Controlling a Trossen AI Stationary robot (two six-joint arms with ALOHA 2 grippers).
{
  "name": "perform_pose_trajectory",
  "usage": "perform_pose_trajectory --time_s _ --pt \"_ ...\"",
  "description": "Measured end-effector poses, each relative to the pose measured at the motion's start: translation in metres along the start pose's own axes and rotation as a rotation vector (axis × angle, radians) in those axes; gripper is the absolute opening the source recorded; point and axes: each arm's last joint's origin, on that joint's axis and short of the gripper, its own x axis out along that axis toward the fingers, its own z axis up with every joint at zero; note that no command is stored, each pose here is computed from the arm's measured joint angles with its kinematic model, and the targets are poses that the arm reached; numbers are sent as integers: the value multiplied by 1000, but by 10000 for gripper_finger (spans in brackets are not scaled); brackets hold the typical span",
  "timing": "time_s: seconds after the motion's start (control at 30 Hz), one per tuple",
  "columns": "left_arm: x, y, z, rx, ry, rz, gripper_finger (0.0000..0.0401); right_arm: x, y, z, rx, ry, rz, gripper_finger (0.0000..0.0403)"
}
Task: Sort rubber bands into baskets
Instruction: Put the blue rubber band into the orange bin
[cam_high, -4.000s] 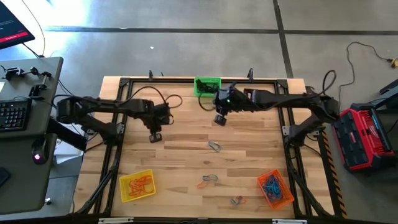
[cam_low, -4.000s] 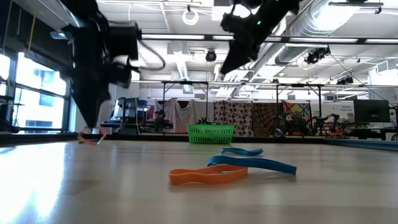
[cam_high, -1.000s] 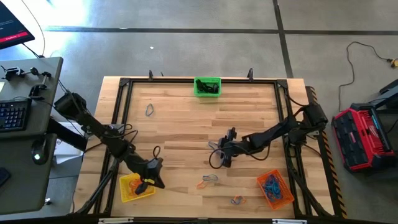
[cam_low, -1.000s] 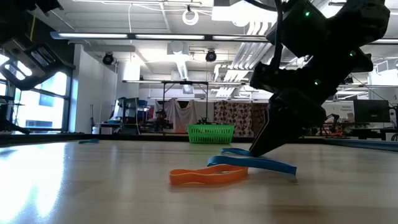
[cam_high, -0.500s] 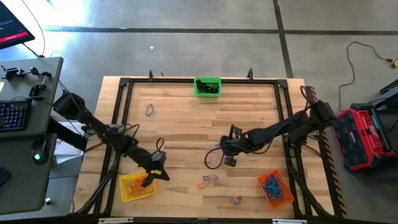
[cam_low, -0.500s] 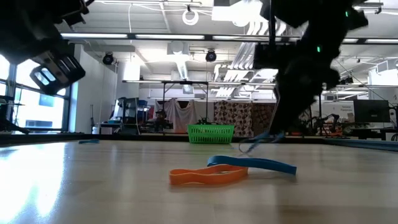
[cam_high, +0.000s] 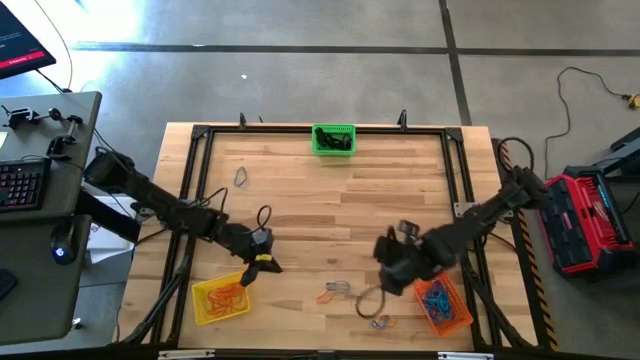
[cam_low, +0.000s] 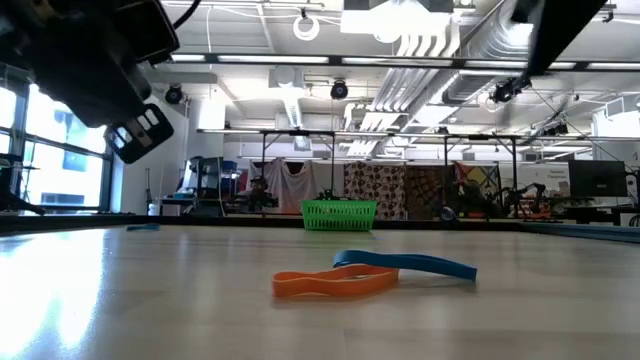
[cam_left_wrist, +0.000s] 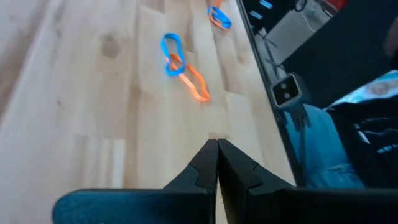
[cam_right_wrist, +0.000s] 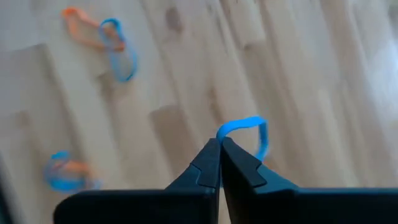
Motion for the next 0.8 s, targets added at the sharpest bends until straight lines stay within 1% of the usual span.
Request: perform_pose_trajectory --time_s 0.1,0.23,0.37,0.53,0.6,0.7,0.8 --pt "-1 7 4 -17 -16 23 0 -21 13 -15 79 34 23 0" --pt "-2 18 10 -65 -9 26 0 -38 30 -39 193 106 74 0" --pt "-4 29 13 -74 1 50 0 -47 45 -64 332 195 111 0" --pt "-8 44 19 -71 7 74 0 -49 55 -95 481 281 84 0" --pt "-10 49 21 -77 10 87 0 -45 56 -107 502 300 54 0" --pt "-12 56 25 -73 44 95 0 -34 55 -122 495 337 8 0" --pt "-15 61 31 -65 84 140 0 -19 52 -133 479 372 -29 0"
